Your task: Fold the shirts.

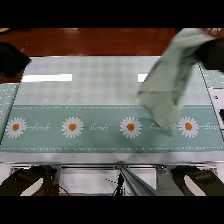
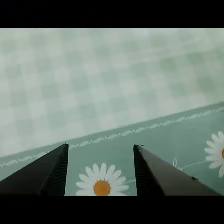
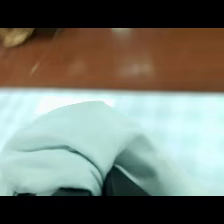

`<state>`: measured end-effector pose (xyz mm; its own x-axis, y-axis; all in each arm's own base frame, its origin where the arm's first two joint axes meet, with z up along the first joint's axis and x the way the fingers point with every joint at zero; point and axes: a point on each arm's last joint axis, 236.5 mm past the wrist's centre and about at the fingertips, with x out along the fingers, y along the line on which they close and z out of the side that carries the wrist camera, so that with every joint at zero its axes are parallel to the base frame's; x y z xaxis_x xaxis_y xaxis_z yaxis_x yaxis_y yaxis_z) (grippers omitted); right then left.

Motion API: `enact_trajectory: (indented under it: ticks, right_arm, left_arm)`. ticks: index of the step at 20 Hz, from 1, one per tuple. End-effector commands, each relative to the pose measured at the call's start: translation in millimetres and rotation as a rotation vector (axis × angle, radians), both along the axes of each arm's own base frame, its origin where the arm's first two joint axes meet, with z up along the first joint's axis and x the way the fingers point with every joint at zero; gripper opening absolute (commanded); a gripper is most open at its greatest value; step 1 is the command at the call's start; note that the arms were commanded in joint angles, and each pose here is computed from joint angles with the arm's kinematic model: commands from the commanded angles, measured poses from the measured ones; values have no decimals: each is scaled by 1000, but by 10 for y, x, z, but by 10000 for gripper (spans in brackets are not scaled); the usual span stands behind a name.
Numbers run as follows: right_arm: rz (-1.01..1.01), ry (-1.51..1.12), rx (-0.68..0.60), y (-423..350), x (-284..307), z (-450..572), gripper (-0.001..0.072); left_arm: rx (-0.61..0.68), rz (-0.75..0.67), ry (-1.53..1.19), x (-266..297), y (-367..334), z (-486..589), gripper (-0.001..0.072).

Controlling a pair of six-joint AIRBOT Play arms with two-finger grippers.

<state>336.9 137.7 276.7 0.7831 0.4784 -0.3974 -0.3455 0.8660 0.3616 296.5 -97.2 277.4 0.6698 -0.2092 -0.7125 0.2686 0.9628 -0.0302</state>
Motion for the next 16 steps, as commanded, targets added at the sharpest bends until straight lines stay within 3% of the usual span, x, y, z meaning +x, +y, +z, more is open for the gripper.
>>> enact_trajectory:
  ticks: [1,4,8,9,11,12,14,16]
  right_arm:
    - [292,202,-92,1153,7,-920,23]
    - [463,327,-175,2094,-194,-1820,24]
    - [475,465,-231,2423,-260,-2649,25]
    - [465,473,-233,2375,-217,-2671,78]
    - [430,458,-226,2162,-64,-2531,421]
    - [415,438,-232,1999,23,-2414,492]
    - [344,398,-290,1465,216,-2162,495]
    - [221,367,-430,677,382,-1957,495]
  left_arm:
    - [54,-3,161,-51,10,-631,446]
    - [86,-3,252,-122,36,-987,446]
    - [116,-5,334,-198,65,-1321,447]
    - [123,-5,352,-213,70,-1411,447]
    - [130,-6,382,-224,68,-1617,447]
    - [125,-10,391,-220,44,-1724,447]
    - [101,-24,435,-268,-33,-1994,448]
    - [80,-48,516,-430,-105,-2308,449]
